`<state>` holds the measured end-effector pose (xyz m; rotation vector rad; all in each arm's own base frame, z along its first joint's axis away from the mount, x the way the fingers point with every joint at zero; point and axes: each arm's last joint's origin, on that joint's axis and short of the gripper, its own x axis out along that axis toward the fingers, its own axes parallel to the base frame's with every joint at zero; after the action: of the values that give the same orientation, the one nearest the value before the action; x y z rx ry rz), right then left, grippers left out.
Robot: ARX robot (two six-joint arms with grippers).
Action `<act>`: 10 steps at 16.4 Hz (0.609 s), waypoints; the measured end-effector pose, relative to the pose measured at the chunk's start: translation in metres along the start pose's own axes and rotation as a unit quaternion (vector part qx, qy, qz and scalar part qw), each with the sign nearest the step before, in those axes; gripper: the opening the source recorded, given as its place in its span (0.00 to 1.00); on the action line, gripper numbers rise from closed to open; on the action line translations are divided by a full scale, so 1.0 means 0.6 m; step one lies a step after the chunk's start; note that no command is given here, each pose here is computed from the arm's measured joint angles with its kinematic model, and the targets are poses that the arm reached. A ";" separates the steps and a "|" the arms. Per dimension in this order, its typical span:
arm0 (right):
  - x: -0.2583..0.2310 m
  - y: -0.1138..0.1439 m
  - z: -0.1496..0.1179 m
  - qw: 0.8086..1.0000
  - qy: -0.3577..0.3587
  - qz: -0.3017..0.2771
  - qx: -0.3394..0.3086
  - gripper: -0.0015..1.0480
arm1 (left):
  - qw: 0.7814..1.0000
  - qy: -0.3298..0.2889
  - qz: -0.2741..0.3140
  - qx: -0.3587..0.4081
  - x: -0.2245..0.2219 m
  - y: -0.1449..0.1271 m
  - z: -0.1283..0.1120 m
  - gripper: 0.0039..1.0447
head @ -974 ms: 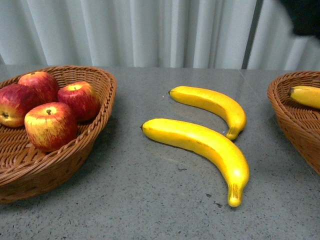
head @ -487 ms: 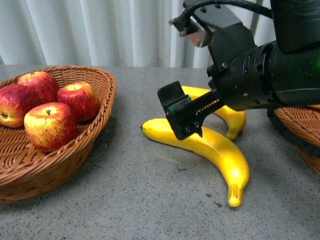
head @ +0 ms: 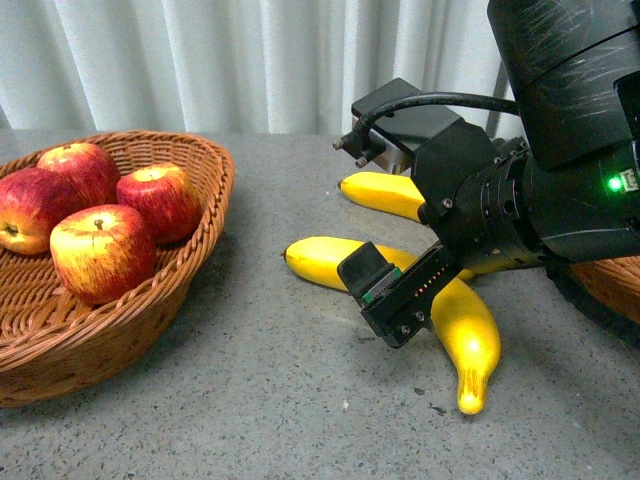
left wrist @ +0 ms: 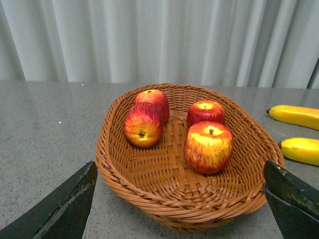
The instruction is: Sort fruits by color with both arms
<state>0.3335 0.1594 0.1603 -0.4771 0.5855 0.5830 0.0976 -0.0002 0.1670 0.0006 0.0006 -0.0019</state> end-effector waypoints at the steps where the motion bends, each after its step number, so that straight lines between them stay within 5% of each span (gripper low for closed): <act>1: 0.001 0.002 -0.003 1.000 0.008 0.004 -0.002 0.94 | 1.000 0.000 0.000 0.000 0.000 0.000 0.000 0.94; 5: 0.006 0.015 -0.025 0.999 0.036 0.021 -0.033 0.94 | 1.000 0.000 0.000 0.000 0.000 0.000 0.000 0.94; 8: 0.007 0.020 -0.026 0.998 0.028 0.026 -0.050 0.63 | 1.000 0.000 0.000 0.000 0.000 0.000 0.000 0.94; 10: 0.006 0.020 -0.026 0.998 0.027 0.026 -0.051 0.56 | 1.000 0.000 0.000 0.000 0.000 0.000 0.000 0.94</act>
<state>0.3227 0.1610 0.1435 -0.5759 0.6238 0.6527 0.0976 -0.0002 0.1670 0.0006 0.0006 -0.0019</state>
